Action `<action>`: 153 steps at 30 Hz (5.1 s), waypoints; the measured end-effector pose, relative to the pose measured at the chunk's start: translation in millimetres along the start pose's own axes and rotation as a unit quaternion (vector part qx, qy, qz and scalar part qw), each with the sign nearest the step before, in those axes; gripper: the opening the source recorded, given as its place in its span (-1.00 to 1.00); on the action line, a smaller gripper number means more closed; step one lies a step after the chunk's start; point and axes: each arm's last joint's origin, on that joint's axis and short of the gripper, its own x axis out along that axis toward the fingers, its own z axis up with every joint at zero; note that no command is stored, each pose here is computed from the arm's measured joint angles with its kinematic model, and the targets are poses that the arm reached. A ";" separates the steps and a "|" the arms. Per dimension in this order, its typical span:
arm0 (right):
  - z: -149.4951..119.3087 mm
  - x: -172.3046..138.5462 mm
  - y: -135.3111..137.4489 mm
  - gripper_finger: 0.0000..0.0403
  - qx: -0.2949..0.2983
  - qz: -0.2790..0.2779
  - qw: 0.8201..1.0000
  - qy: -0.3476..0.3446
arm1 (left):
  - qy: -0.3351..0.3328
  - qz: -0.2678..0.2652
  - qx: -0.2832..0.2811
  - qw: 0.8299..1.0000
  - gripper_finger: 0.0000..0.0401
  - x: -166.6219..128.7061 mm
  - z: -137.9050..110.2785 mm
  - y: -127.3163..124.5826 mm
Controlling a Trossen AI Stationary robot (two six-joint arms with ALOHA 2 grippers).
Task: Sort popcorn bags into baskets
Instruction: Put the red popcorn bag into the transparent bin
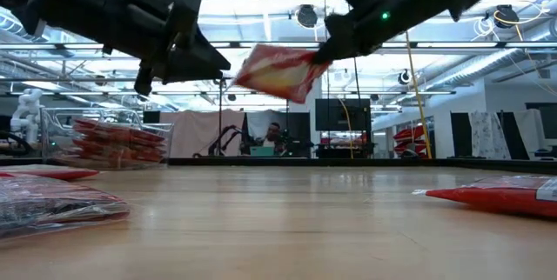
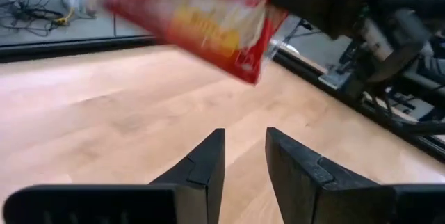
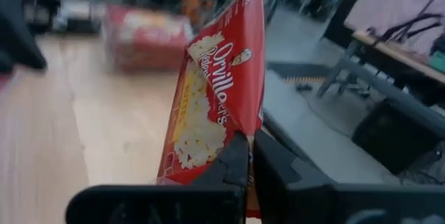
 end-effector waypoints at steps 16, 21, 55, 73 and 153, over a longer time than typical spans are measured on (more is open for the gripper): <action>-41.3 -48.0 -11.0 -1.00 0.124 -0.026 0.973 -0.195 | -0.102 -0.034 0.000 0.994 0.20 7.1 36.5 -19.1; -40.6 -52.1 -8.9 -1.00 0.109 -0.030 0.973 -0.201 | -0.125 -0.039 0.046 0.990 0.23 20.0 54.2 -46.8; -35.9 -72.0 12.9 -1.00 0.005 0.044 0.969 -0.242 | -0.037 -0.060 0.150 0.986 0.32 10.7 158.3 -40.3; -40.8 -69.8 16.7 -1.00 -0.035 0.067 0.971 -0.228 | 0.054 -0.154 0.238 0.958 -0.61 42.0 131.2 -35.0; -28.6 3.6 -11.6 -0.94 0.266 0.350 0.879 -0.184 | 0.009 -0.202 0.068 0.977 -0.11 43.5 67.6 -1.1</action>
